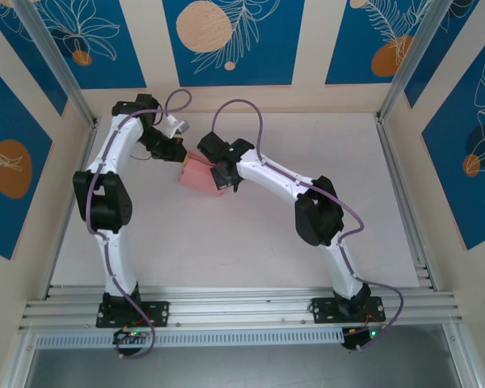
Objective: Fold the paper box
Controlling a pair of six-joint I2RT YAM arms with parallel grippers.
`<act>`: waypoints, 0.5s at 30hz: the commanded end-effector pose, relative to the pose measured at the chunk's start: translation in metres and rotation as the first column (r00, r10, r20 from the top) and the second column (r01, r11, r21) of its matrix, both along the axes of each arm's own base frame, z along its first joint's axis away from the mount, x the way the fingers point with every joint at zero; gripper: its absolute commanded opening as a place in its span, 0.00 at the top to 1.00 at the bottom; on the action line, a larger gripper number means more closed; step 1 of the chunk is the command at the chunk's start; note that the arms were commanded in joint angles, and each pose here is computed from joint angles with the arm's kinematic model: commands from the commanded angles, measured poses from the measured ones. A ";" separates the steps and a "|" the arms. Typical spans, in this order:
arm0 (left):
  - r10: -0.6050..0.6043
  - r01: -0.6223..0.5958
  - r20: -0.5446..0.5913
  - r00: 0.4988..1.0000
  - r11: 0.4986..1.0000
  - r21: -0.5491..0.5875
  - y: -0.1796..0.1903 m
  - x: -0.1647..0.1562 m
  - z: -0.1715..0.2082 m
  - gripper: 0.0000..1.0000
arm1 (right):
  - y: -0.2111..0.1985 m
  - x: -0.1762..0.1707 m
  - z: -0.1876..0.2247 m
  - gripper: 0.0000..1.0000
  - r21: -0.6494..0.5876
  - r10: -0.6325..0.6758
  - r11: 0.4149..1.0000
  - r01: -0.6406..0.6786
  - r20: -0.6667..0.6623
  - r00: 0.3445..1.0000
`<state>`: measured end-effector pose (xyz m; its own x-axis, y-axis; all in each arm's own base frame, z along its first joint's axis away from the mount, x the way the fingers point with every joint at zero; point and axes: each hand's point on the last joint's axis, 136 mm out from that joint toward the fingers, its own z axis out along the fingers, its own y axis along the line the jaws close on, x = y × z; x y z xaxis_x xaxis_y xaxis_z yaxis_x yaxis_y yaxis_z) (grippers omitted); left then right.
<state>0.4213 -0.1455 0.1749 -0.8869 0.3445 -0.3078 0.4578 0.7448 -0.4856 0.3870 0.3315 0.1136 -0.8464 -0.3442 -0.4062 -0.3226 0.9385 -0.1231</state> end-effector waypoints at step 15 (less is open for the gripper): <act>0.026 -0.031 -0.114 0.993 0.999 -0.042 -0.016 -0.013 -0.041 1.00 | 0.006 -0.017 -0.004 0.95 0.008 0.040 0.999 -0.040 -0.049 0.998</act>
<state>0.4216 -0.1530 0.1662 -0.8976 0.3062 -0.3171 0.4364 0.7188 -0.5413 0.3853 0.3255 0.1134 -0.8496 -0.3499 -0.3946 -0.3174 0.9368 -0.1473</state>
